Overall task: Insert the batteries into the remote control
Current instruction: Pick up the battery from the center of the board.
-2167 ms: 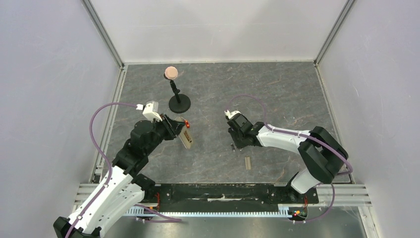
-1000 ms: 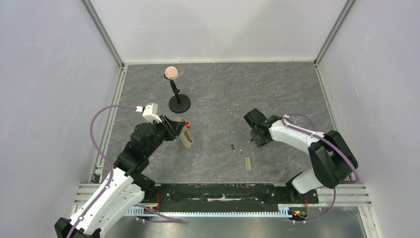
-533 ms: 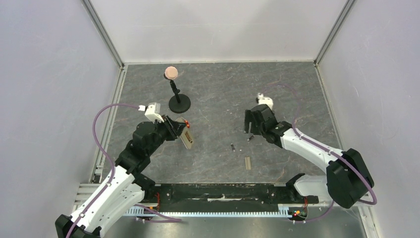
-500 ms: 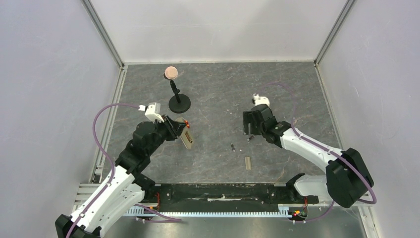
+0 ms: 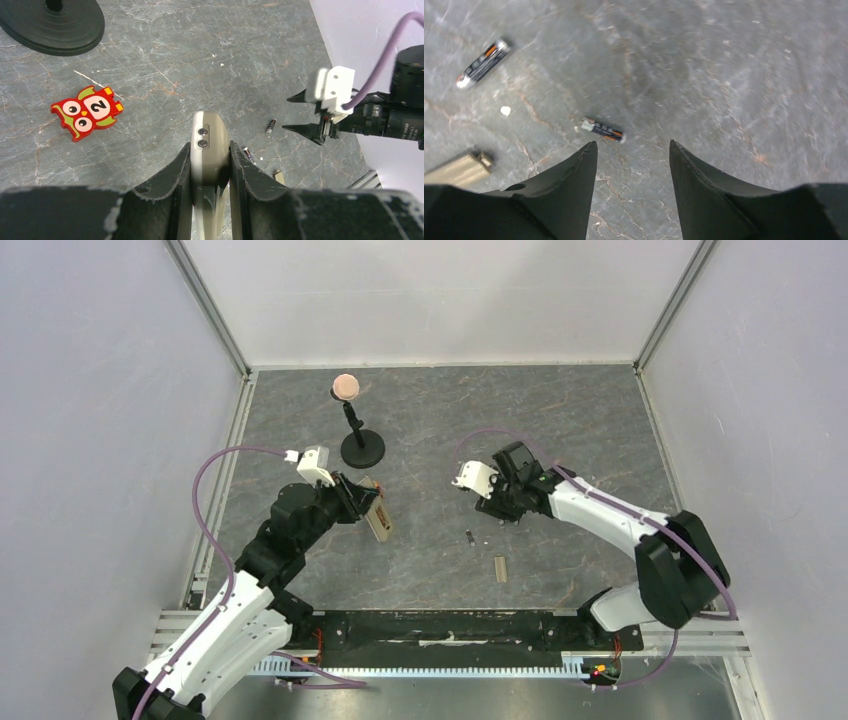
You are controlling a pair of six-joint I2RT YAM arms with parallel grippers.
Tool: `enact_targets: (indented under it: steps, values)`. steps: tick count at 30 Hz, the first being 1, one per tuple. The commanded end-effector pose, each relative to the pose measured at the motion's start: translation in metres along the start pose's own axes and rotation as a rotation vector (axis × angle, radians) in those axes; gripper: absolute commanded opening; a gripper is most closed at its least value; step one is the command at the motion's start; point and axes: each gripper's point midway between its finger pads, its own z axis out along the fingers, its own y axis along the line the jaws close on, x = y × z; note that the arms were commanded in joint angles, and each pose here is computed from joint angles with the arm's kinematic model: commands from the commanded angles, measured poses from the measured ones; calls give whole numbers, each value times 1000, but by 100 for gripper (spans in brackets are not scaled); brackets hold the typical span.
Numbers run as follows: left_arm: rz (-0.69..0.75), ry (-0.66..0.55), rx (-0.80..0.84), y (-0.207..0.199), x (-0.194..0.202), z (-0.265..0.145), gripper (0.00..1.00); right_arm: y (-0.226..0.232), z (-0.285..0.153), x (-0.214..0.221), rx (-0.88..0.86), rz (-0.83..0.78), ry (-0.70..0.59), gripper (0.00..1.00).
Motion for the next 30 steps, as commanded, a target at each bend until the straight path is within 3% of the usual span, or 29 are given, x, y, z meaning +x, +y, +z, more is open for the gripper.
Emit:
enact_targets:
  steps: [1,12,23,30]
  values:
    - [43,-61,47,-12,-18,-1,2,19,2,7,-199,-225,62,55]
    - [57,-66,34,-10,-21,2,2,24,19,18,-285,-303,134,46]
    - [59,-83,3,-5,-25,6,2,27,41,26,-282,-324,144,23]
    - [65,-82,-2,-5,-26,7,2,40,43,34,-333,-304,148,25]
